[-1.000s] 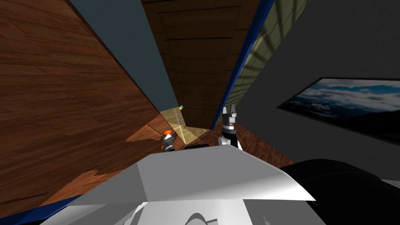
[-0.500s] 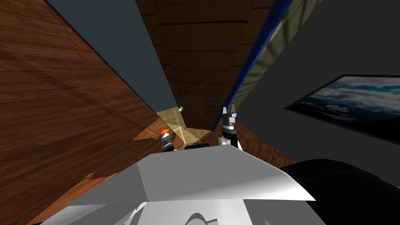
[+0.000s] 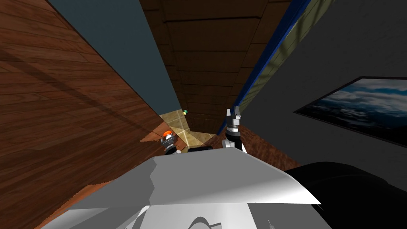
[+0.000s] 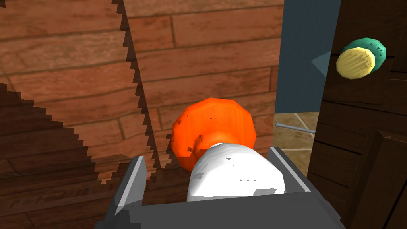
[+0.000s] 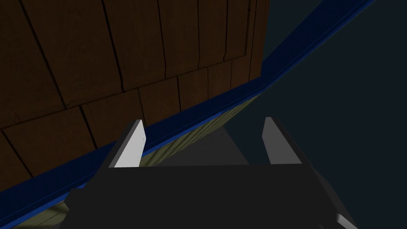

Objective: Push the door open

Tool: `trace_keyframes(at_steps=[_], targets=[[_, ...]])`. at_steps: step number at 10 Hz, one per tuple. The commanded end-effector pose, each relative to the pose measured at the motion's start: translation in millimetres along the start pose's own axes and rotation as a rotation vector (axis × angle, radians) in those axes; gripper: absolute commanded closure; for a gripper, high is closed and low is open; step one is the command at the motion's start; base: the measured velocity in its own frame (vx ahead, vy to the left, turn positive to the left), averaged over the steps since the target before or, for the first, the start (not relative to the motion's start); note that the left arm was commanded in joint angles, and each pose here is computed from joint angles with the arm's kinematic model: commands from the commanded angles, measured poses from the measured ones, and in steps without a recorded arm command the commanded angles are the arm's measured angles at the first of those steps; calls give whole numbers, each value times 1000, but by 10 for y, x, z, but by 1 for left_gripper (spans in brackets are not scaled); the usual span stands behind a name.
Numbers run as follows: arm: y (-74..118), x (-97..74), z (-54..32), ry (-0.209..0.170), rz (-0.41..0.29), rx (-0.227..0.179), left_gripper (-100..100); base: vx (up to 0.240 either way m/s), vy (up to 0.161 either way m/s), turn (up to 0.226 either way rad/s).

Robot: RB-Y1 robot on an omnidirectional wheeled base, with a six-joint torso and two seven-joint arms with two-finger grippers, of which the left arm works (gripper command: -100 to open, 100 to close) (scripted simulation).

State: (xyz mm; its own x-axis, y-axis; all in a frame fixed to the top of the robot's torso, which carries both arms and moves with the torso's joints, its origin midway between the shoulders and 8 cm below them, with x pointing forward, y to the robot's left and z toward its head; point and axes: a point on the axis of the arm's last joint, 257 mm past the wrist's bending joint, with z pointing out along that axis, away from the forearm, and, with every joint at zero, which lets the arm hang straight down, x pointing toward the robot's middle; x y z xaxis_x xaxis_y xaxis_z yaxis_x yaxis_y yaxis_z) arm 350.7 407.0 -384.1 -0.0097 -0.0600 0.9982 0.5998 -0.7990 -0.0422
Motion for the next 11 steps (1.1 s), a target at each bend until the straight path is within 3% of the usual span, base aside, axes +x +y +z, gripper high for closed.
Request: trace_keyframes(at_steps=[1, 4, 5, 11], targets=[[-152, 52, 91, 19, 8, 50, 100, 98, 51, 10], [-224, 48, 166, 17, 6, 104, 100, 96, 62, 10], [-224, 48, 166, 17, 6, 104, 100, 84, 50, 20], [-308, 9, 247, -2, -6, 201, 100, 88, 43, 9]])
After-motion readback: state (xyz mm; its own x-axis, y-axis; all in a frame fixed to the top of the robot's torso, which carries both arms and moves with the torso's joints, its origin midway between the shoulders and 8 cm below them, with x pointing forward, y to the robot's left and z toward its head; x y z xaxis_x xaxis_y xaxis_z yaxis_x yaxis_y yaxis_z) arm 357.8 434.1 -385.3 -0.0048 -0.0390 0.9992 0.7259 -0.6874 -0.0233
